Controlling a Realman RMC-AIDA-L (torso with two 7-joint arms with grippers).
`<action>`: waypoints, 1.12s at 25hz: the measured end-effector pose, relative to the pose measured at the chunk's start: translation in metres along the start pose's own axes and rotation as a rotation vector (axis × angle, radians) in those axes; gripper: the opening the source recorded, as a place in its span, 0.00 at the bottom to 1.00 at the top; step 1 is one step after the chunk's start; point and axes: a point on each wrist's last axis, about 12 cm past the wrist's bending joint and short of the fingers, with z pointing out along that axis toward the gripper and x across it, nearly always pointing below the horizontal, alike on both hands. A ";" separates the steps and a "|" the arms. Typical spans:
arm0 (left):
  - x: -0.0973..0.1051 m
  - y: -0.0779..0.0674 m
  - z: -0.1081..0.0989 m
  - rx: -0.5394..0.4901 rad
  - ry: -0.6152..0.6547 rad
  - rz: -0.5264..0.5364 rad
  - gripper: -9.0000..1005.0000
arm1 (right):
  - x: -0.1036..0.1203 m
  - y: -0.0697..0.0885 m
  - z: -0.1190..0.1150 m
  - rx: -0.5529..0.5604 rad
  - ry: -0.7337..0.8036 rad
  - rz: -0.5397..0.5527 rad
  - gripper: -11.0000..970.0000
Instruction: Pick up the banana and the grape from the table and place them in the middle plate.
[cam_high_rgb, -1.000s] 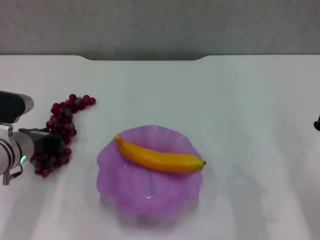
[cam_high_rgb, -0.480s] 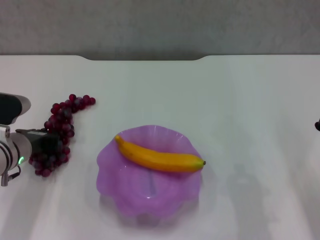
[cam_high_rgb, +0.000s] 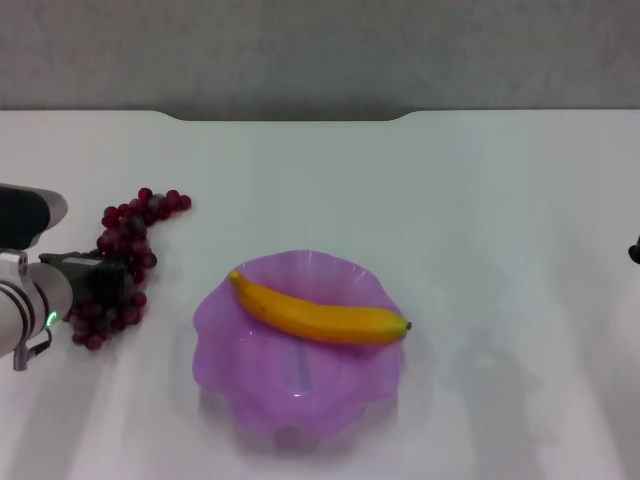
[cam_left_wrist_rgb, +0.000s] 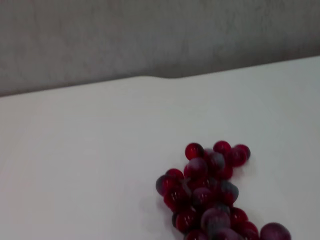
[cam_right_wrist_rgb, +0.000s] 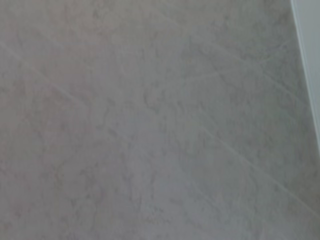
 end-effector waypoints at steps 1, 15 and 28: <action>0.000 0.000 0.000 -0.003 -0.006 -0.002 0.21 | 0.000 0.000 0.000 0.000 0.000 0.000 0.01; -0.005 0.004 -0.005 -0.043 -0.097 -0.053 0.21 | 0.001 -0.001 0.000 0.002 0.002 -0.004 0.01; -0.025 0.003 -0.009 -0.061 -0.203 -0.080 0.20 | 0.003 -0.001 0.001 -0.006 0.003 0.002 0.01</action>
